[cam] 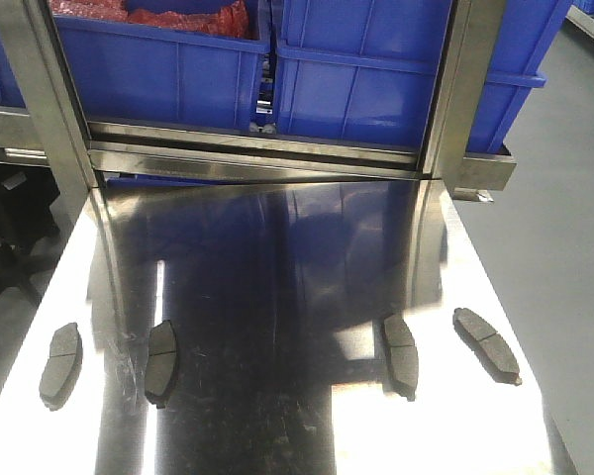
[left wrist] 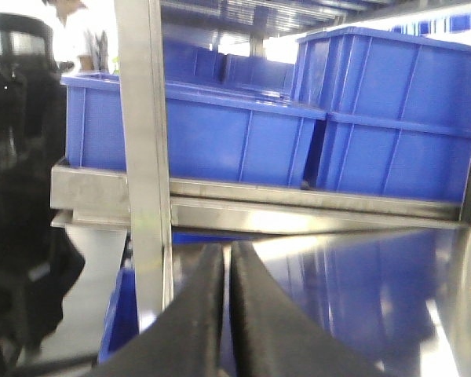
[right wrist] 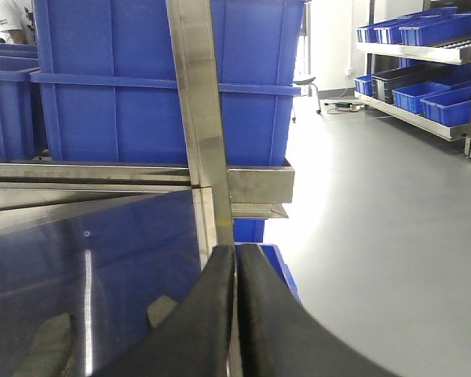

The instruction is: Move and align brake pads A on conveyor

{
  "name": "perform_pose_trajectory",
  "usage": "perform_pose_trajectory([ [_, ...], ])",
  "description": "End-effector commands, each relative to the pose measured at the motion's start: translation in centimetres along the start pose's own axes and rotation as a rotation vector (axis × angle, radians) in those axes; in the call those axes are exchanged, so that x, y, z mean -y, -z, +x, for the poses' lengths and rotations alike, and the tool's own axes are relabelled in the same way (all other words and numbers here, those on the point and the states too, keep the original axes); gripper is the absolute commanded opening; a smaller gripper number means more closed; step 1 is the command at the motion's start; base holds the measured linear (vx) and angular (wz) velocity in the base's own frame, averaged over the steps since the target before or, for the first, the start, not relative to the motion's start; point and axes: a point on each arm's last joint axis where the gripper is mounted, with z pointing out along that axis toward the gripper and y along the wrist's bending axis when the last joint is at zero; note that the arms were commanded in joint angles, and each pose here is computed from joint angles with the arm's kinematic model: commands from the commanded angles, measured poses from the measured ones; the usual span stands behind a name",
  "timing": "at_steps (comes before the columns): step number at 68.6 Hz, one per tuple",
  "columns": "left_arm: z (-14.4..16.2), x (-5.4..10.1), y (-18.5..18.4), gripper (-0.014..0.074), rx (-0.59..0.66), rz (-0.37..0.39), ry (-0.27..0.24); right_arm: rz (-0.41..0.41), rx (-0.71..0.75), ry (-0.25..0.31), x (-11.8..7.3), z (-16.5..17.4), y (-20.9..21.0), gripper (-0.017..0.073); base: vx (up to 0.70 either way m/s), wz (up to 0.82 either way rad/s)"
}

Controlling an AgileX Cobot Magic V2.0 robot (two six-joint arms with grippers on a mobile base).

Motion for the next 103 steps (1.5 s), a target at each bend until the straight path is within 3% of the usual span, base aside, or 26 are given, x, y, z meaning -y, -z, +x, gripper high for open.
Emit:
perform_pose_trajectory([
  [1,-3.5,0.2,-0.9,-0.0007,-0.055,-0.001,0.013,0.003,0.069,0.003,0.0,-0.1,0.0,-0.0006,0.00,0.00],
  [11,-5.1,0.3,-3.3,-0.0007,-0.208,-0.006,-0.022,0.003,0.069,0.003,0.0,-0.1,0.0,-0.0006,0.00,0.00],
  [20,-5.0,0.3,-4.5,0.0006,-0.251,-0.007,-0.026,0.003,0.069,0.003,0.0,-0.1,0.0,-0.0006,0.00,0.00],
  [26,-5.0,0.3,-4.5,0.0073,-0.257,-0.007,-0.025,0.003,0.069,0.003,0.0,-0.1,0.0,-0.0006,0.00,0.00],
  [31,-4.9,0.3,-4.5,0.0175,-0.262,-0.007,-0.025,0.003,0.070,0.003,0.0,-0.1,0.0,-0.0006,0.00,0.00],
  [39,-4.8,0.3,-4.5,0.0460,-0.276,-0.008,-0.024,0.003,0.069,0.004,0.0,-0.1,0.0,-0.0006,0.00,0.00],
  [46,-4.8,0.3,-4.5,0.0654,-0.277,-0.008,-0.024,0.003,0.069,0.004,0.0,-0.1,0.0,-0.0006,0.00,0.00],
  [51,-4.8,0.3,-4.5,0.0736,-0.280,-0.008,-0.024,0.003,0.069,0.004,0.0,-0.1,0.0,-0.0006,0.00,0.00],
  [62,-5.0,0.3,-4.6,0.0713,-0.249,-0.009,0.006,0.003,0.069,0.004,0.0,-0.1,0.0,-0.0006,0.00,0.00],
  [69,-4.6,0.4,-5.2,0.0688,-0.293,-0.006,0.030,0.003,0.069,0.004,0.0,-0.1,0.0,-0.0006,0.00,0.00],
  [80,-2.3,0.5,-7.9,0.0662,-0.505,-0.007,0.096,0.003,0.069,0.004,0.0,-0.1,0.0,-0.0006,0.00,0.00],
  [103,2.6,0.4,-14.8,0.0625,-0.985,-0.043,0.119,0.003,0.069,0.004,0.0,-0.1,0.0,-0.0006,0.00,0.00],
])
